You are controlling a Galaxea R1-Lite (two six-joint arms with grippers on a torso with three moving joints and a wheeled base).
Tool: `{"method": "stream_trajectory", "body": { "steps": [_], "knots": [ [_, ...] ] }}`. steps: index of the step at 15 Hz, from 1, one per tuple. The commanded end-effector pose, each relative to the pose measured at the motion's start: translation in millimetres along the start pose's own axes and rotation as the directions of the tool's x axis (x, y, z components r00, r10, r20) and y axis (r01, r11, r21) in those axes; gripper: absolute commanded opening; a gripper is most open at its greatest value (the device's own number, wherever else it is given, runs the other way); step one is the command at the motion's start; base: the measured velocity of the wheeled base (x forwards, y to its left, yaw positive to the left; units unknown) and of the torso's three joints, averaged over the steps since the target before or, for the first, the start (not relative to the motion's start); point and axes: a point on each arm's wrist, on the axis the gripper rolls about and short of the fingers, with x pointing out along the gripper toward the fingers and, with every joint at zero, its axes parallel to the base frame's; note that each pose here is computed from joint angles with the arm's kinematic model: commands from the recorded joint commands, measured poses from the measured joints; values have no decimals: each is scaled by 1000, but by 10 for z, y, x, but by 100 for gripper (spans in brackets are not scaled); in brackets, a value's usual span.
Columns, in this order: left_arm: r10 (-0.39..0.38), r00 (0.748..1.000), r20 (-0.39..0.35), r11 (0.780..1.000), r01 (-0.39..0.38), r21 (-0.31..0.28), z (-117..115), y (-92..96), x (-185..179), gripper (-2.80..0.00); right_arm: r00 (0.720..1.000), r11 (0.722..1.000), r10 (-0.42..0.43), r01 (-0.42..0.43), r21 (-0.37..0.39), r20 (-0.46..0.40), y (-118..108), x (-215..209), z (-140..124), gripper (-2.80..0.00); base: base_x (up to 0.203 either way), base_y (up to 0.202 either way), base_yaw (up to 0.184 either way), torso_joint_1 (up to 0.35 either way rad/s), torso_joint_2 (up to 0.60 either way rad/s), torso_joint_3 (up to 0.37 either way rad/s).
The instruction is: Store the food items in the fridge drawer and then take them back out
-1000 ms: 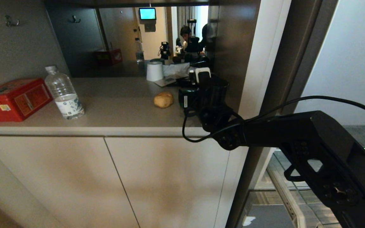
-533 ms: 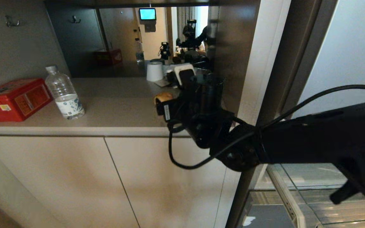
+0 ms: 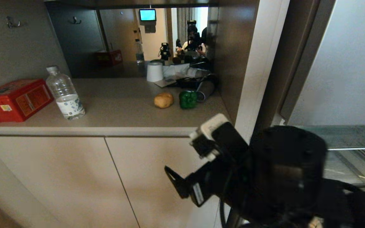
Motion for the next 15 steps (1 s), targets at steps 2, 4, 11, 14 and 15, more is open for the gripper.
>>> {"method": "stream_trajectory", "body": {
  "steps": [2, 4, 11, 14, 15],
  "knots": [
    [0, 1000, -1, 1000, 0, 0, 1, 0, 1, -280, 999, 1000, 16, -18, 25, 51, -204, -583, 23, 0, 0, 0, 0, 0, 0, 0],
    [0, 1000, -1, 1000, 0, 0, 1, 0, 1, -280, 999, 999, 21, -23, 37, 50, -268, -739, -38, 0, 0, 0, 0, 0, 0, 0],
    [0, 1000, -1, 1000, 0, 0, 1, 0, 1, -280, 995, 998, 16, -22, 62, 102, -365, -963, 14, 0, 133, 0, 1, 7, 0, -3],
    [2, 1000, -1, 1000, -2, 0, 1, 0, 1, -280, 994, 998, 28, -34, 58, 106, -341, -970, 26, 0, 41, 0, 0, 3, 1, 1],
    [2, 1000, -1, 1000, -2, -2, 1, 0, 1, -280, 993, 998, 32, -39, 56, 112, -331, -955, 52, 0, 0, 0, 0, 0, 0, 0]
  ]
}}
